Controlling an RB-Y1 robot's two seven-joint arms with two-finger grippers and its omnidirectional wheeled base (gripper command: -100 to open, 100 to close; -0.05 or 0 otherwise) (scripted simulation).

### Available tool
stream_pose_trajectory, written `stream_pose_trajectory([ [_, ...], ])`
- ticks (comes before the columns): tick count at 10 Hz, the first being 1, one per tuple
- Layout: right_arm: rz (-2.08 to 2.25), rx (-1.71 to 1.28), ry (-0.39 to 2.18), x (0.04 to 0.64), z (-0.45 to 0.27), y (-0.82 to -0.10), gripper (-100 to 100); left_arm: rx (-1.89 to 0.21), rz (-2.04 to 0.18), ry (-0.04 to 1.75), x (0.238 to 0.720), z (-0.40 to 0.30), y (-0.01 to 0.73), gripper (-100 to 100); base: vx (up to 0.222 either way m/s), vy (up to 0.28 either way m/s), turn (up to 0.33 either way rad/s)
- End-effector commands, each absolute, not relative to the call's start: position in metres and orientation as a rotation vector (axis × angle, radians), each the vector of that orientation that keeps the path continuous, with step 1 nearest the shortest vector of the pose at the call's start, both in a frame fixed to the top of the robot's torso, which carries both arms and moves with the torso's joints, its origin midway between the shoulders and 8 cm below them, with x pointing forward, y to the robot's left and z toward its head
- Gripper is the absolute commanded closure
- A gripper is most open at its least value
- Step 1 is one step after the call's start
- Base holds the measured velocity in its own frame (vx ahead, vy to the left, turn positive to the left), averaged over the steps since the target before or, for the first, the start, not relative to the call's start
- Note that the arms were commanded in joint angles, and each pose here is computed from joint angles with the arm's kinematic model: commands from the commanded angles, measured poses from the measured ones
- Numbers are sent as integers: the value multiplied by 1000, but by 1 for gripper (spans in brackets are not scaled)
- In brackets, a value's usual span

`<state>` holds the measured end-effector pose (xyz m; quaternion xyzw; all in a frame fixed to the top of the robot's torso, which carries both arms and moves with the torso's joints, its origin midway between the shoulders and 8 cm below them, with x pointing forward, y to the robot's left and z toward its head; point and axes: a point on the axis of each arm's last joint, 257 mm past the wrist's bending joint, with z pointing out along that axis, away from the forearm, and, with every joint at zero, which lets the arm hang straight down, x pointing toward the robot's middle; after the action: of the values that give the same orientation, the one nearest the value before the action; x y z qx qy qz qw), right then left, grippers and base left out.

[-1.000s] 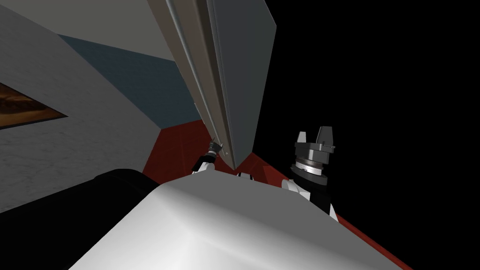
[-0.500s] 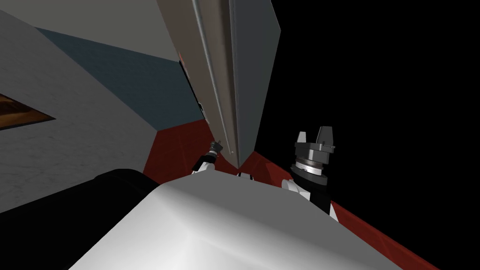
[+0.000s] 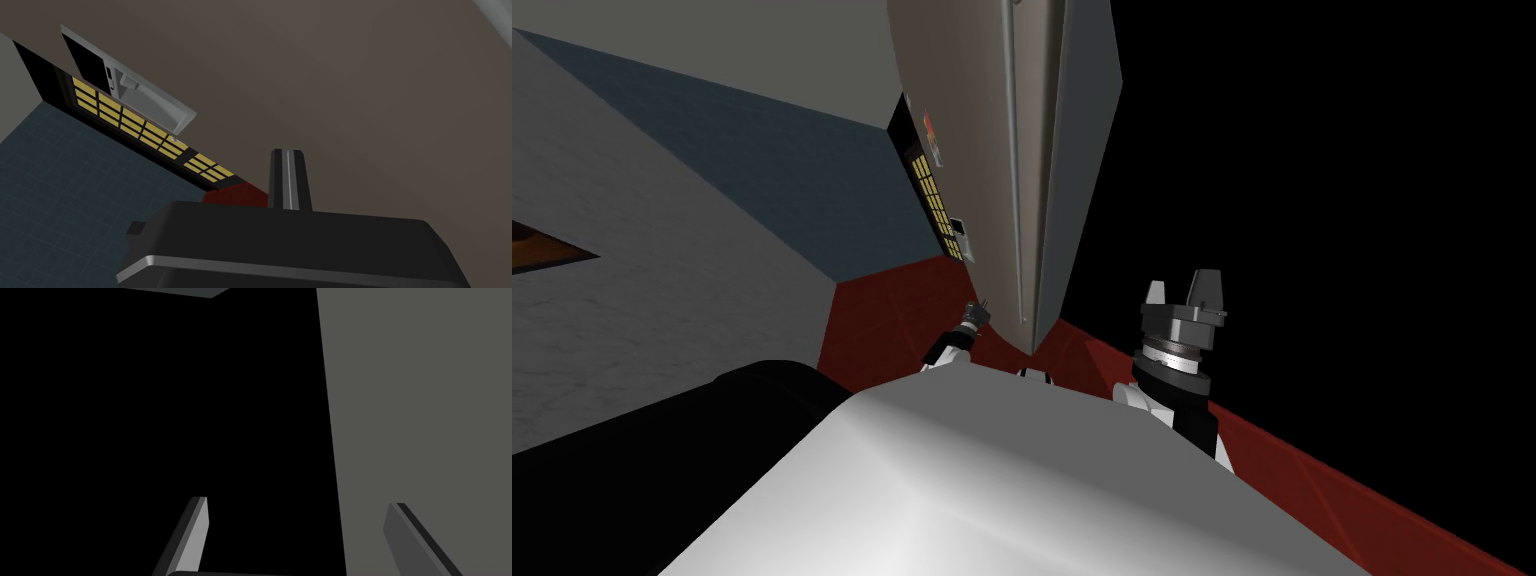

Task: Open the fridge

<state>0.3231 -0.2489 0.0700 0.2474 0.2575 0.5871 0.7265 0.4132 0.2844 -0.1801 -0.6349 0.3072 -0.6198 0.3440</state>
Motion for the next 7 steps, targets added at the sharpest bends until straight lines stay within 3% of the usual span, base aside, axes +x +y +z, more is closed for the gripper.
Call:
stream_pose_trajectory([
  [1,1295,545,568,323,70,-249,0,-1645,-1642,845,413,-180,270,100,-221,283,-189],
  [5,1295,545,568,323,70,-249,0,-1643,-1661,876,412,-179,261,100,-162,221,-81],
  [6,1295,546,568,323,70,-249,0,-1647,-1659,865,416,-186,260,-100,-7,17,-25],
  [7,1295,546,568,323,70,-249,0,-1648,-1656,862,417,-189,261,-100,26,-23,-32],
])
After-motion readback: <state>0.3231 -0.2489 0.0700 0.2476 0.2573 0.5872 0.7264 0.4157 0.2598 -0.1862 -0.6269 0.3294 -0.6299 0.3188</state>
